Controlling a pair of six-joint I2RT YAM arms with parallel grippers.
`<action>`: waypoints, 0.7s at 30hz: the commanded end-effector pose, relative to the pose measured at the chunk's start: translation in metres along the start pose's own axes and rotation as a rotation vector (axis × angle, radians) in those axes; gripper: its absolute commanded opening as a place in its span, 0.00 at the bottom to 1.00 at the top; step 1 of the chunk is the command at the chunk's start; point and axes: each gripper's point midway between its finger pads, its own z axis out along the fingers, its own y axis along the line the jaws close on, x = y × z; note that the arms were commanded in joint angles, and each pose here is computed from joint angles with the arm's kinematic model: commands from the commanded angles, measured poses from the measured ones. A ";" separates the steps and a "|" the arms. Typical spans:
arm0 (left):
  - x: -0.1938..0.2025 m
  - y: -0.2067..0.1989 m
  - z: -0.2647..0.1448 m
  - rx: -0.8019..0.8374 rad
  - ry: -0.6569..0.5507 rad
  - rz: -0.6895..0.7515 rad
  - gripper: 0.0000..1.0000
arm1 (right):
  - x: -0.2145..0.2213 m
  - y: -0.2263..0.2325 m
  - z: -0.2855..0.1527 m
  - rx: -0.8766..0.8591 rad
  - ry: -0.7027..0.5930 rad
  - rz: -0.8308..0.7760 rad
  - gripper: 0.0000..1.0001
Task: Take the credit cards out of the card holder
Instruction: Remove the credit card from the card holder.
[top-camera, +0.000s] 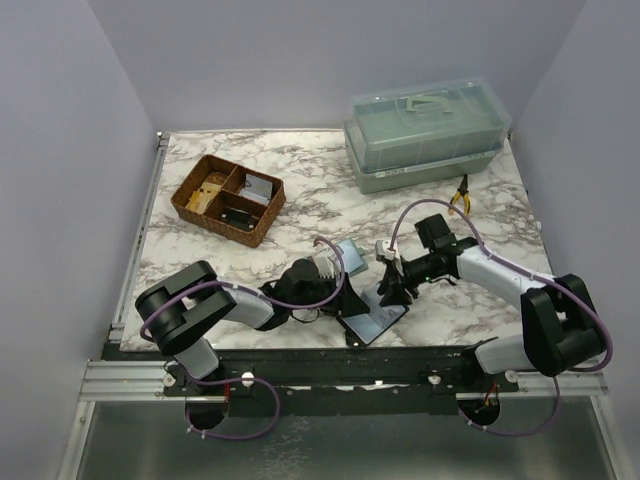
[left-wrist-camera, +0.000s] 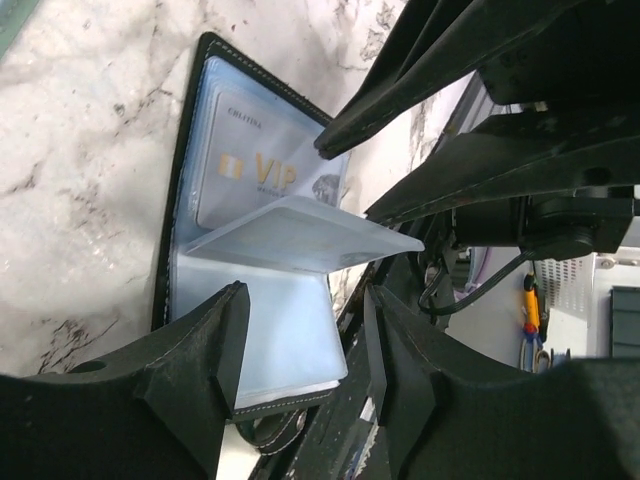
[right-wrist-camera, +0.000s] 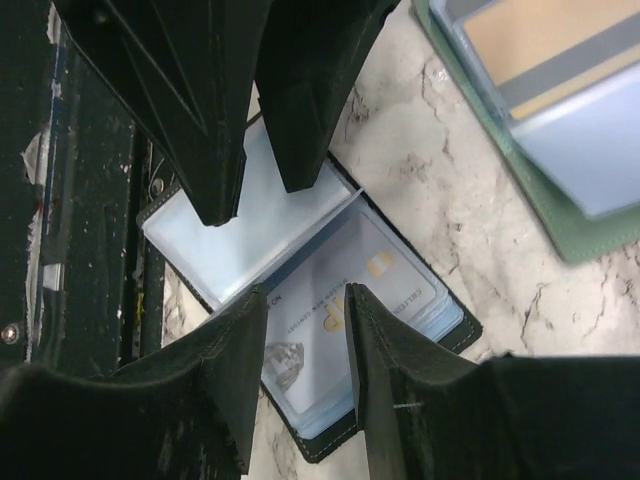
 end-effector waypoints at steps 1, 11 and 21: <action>-0.004 -0.005 -0.005 0.019 -0.044 -0.001 0.55 | -0.019 -0.001 0.002 -0.029 -0.044 0.033 0.43; 0.003 -0.004 -0.004 0.056 -0.059 -0.050 0.50 | -0.024 0.005 0.009 -0.159 -0.013 0.316 0.41; 0.004 0.000 -0.003 0.052 -0.069 -0.058 0.50 | -0.020 0.004 0.015 -0.203 0.027 0.444 0.43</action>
